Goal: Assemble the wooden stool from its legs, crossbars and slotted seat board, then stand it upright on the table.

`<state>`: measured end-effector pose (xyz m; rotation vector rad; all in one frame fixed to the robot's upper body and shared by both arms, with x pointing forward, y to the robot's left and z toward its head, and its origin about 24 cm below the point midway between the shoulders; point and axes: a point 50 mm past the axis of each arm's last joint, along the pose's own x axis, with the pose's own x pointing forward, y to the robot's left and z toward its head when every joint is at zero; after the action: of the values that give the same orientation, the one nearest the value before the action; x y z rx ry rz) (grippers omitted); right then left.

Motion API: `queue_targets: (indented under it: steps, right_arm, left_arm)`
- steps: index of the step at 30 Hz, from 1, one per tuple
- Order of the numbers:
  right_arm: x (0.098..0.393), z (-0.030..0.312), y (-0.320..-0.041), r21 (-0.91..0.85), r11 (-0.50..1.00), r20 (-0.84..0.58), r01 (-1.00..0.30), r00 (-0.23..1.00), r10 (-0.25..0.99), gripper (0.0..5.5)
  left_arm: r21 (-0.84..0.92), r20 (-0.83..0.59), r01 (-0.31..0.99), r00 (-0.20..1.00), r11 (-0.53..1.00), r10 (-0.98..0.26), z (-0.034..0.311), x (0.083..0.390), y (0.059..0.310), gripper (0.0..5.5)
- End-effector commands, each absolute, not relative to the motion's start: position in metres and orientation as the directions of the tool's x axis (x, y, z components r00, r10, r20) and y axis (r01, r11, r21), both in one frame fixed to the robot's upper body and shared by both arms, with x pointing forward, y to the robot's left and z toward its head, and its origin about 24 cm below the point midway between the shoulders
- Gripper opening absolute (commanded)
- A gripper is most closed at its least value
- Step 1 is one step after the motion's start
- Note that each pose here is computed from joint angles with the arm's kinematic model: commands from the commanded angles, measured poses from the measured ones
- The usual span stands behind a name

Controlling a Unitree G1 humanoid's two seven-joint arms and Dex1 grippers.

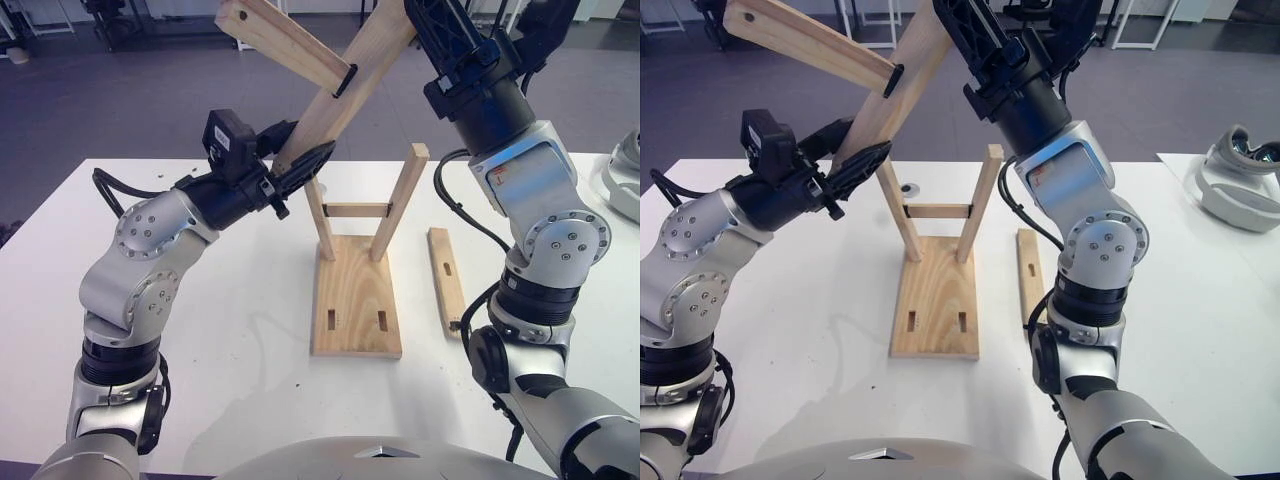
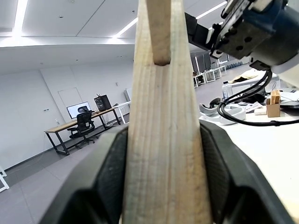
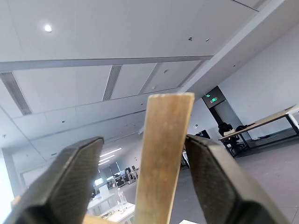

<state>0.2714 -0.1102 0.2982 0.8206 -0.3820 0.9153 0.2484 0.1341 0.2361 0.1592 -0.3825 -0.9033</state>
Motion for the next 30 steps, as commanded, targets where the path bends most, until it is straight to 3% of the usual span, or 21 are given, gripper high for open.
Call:
queue_targets:
  steps: [1,7,12,13,15,18,21,30]
  right_arm:
    - [0.269,0.293,-0.113,0.507,0.322,0.592,-0.8,0.594,0.545,2.46]
    - [0.268,0.274,-0.117,0.615,0.321,0.503,-0.72,0.672,0.544,1.2]
    - [0.256,0.247,-0.132,0.662,0.353,0.458,-0.661,0.73,0.507,1.1]
    - [0.249,0.226,-0.142,0.674,0.407,0.411,-0.617,0.771,0.487,1.1]
    - [0.227,0.191,-0.164,0.714,0.464,0.335,-0.524,0.838,0.43,1.02]
    - [0.191,0.152,-0.199,0.786,0.53,0.201,-0.319,0.942,0.269,1.02]
    - [0.177,0.129,-0.212,0.777,0.596,0.085,-0.201,0.972,0.218,1.02]
    - [0.172,0.106,-0.226,0.651,0.758,-0.085,-0.038,0.989,0.123,1.03]
  left_arm:
    - [0.37,0.198,0.734,0.537,0.569,-0.82,0.234,0.246,0.131,2.02]
    - [0.42,0.164,0.745,0.499,0.518,-0.851,0.229,0.241,0.126,2.02]
    - [0.376,0.104,0.782,0.498,0.498,-0.861,0.212,0.238,0.124,2.02]
    - [0.332,0.07,0.807,0.496,0.488,-0.866,0.2,0.233,0.122,2.39]
    - [0.245,-0.016,0.833,0.516,0.497,-0.857,0.171,0.221,0.125,2.64]
    - [0.129,-0.186,0.761,0.648,0.636,-0.738,0.117,0.202,0.159,3.21]
    - [0.134,-0.356,0.609,0.766,0.782,-0.536,0.073,0.198,0.195,3.8]
    - [0.046,-0.467,0.609,0.714,0.792,-0.522,0.04,0.196,0.167,3.84]
